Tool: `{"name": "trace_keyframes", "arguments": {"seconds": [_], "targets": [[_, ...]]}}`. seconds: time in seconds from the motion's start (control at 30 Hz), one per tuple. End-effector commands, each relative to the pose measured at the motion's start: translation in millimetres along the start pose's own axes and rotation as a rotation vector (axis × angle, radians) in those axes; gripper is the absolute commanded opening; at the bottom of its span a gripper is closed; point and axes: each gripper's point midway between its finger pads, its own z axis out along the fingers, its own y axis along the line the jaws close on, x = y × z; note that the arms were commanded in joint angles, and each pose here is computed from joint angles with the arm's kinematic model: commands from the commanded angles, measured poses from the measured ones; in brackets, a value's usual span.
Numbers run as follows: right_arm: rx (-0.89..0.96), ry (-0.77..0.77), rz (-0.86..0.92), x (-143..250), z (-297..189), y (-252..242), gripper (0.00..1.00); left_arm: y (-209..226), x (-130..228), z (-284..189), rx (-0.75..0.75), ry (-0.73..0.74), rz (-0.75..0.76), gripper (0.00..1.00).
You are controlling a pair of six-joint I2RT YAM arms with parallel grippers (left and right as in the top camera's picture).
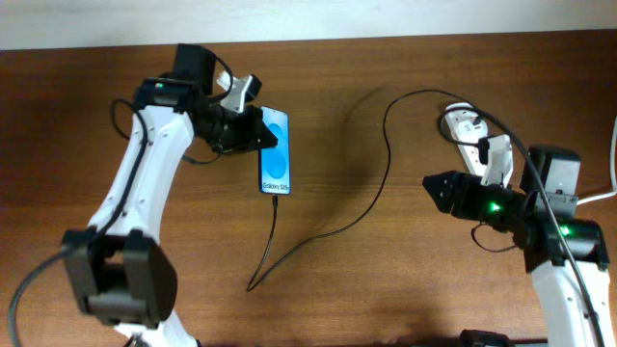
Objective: Plug charger to phone and switch on socket
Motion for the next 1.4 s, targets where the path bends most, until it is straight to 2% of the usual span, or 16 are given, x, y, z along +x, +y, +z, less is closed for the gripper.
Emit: {"name": "trace_keyframes", "arguments": {"seconds": [0.0,0.13,0.33,0.53,0.6,0.8,0.93,1.03,1.17,1.3,1.37], "targets": [[0.048,-0.014,-0.045,-1.2,-9.9,-2.2,0.60,5.1,-1.7,22.8,0.093,0.048,0.082,0.00],[0.052,0.015,-0.057,6.2,-10.0,-3.5,0.60,29.7,1.9,52.3,0.099,0.111,0.021,0.00],[0.079,0.047,-0.081,14.1,-10.2,-9.0,0.60,46.2,14.9,94.4,0.213,0.212,-0.118,0.00],[0.105,0.049,-0.082,14.3,-10.5,-13.6,0.61,61.3,8.2,110.7,0.197,0.160,-0.064,0.00],[0.109,0.048,-0.082,14.1,-10.5,-14.2,0.61,83.3,16.7,124.3,0.121,0.155,-0.111,0.00],[0.109,0.048,-0.082,14.0,-10.4,-14.2,0.61,99.1,33.3,142.6,0.123,0.142,-0.104,0.00],[0.109,0.048,-0.082,14.1,-10.4,-14.2,0.61,107.9,33.6,144.6,0.078,0.137,-0.095,0.06],[0.109,0.048,-0.082,14.0,-10.5,-14.2,0.61,117.0,33.9,145.0,0.025,0.136,-0.091,0.17],[0.108,0.048,-0.082,14.1,-10.4,-14.2,0.62,123.0,34.4,145.4,-0.009,0.136,-0.091,0.18],[0.109,0.047,-0.083,13.8,-10.5,-14.2,0.71,130.7,38.3,144.6,-0.055,0.150,-0.099,0.31],[0.109,0.047,-0.083,13.8,-10.5,-14.2,0.90,134.3,41.9,143.8,-0.078,0.162,-0.107,0.34]]}}
